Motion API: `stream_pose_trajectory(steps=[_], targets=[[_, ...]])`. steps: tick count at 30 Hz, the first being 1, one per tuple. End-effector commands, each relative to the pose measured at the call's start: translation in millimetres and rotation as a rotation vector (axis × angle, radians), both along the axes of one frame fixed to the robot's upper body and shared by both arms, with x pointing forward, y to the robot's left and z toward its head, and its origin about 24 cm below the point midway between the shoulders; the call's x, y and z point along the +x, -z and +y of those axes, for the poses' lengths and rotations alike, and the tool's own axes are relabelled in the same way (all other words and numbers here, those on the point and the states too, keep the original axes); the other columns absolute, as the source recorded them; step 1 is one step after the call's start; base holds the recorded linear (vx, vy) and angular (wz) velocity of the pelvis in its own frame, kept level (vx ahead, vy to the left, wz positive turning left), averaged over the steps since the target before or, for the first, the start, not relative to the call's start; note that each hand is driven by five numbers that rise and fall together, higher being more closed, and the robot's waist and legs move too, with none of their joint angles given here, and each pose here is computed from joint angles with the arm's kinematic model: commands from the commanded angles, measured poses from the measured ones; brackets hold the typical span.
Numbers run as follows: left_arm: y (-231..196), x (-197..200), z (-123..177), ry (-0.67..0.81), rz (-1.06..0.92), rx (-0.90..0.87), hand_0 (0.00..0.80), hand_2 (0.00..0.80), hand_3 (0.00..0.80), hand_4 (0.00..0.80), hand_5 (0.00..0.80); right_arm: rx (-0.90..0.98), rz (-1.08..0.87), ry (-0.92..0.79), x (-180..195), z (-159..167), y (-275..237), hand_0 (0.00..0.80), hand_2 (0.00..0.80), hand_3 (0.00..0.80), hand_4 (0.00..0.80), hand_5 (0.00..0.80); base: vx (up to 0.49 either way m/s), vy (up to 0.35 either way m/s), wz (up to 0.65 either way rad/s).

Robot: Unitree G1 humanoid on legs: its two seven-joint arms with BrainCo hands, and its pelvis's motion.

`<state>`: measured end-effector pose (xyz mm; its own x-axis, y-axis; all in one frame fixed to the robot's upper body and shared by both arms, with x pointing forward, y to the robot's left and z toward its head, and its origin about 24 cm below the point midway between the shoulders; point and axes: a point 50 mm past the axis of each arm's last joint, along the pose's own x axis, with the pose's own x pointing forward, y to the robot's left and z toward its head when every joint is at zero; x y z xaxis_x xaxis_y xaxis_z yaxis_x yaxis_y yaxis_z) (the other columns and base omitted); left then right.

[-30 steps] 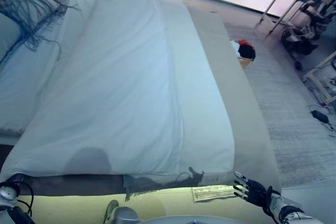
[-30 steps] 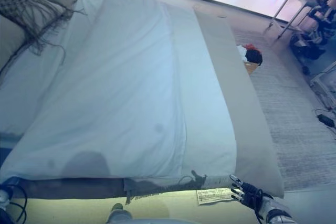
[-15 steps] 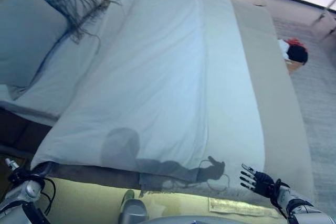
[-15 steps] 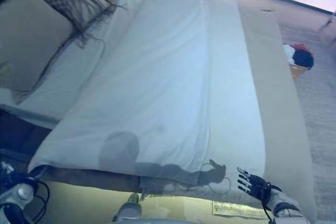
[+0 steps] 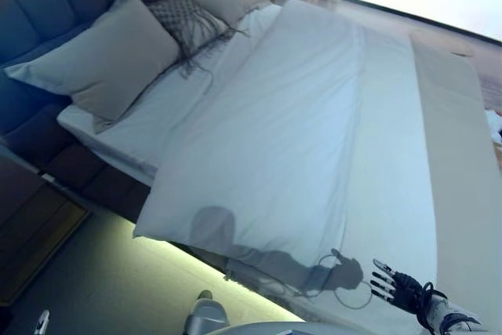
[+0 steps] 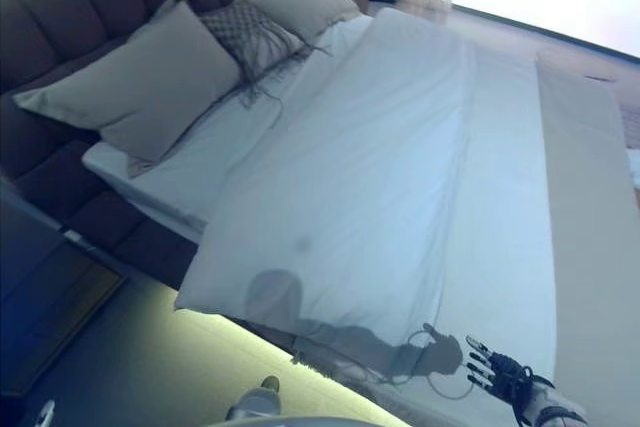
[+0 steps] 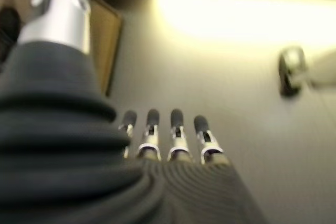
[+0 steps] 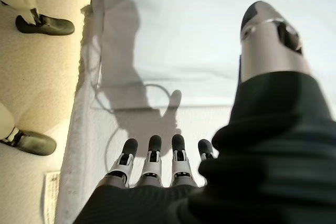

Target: Make the bed neatly

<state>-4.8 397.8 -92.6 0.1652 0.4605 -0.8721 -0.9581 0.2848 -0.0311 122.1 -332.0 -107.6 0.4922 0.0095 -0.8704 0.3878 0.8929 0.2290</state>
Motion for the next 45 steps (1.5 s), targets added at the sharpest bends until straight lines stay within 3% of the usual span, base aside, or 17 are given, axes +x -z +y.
stream_pose_trajectory(steps=[1,6,11,17,21,25,30,36,45], targets=[[2.5,17.3,-1.8,0.147,0.04,0.064,0.0,0.0,0.0,0.0,0.0,0.009,-0.06,0.042,8.5,-2.9,-4.6,0.0,0.0,0.0,0.0,0.0,-0.016,-0.047,-0.12],[21.7,31.5,-28.7,0.33,0.135,0.042,0.0,0.0,0.0,0.0,0.0,0.018,-0.053,0.04,5.9,1.3,-1.8,0.0,0.0,0.0,0.0,0.0,-0.014,-0.059,-0.3],[32.4,49.1,-48.7,0.424,0.134,0.008,0.0,0.0,0.0,0.0,0.0,0.009,-0.036,0.033,1.4,2.6,0.9,0.0,0.0,0.0,0.0,0.0,-0.002,-0.075,-0.26],[46.6,73.2,-82.3,0.712,0.198,-0.001,0.0,0.0,0.0,0.0,0.0,-0.004,0.012,-0.024,-5.1,15.5,10.7,0.0,0.0,0.0,0.0,0.0,-0.013,-0.093,-0.07],[53.2,86.5,-103.7,0.848,0.206,-0.012,0.0,0.0,0.0,0.0,0.0,0.028,0.024,-0.034,-8.0,38.1,22.6,0.0,0.0,0.0,0.0,0.0,-0.023,-0.102,-0.11],[61.1,96.6,-131.1,0.974,0.208,-0.038,0.0,0.0,0.0,0.0,0.0,0.102,0.041,0.106,-18.1,76.0,41.1,0.0,0.0,0.0,0.0,0.0,-0.017,-0.084,-0.21],[70.5,100.1,-168.1,1.066,0.194,-0.088,0.0,0.0,0.0,0.0,0.0,0.113,0.162,0.243,-48.1,102.8,57.6,0.0,0.0,0.0,0.0,0.0,-0.012,-0.037,-0.17],[75.4,104.3,-201.2,1.142,0.159,-0.128,0.0,0.0,0.0,0.0,0.0,0.109,0.281,0.149,-67.7,126.2,66.1,0.0,0.0,0.0,0.0,0.0,-0.005,-0.014,-0.16],[76.7,95.0,-194.3,1.062,0.188,-0.147,0.0,0.0,0.0,0.0,0.0,0.069,0.262,0.006,-57.6,126.1,64.5,0.0,0.0,0.0,0.0,0.0,0.0,-0.002,-0.02]])
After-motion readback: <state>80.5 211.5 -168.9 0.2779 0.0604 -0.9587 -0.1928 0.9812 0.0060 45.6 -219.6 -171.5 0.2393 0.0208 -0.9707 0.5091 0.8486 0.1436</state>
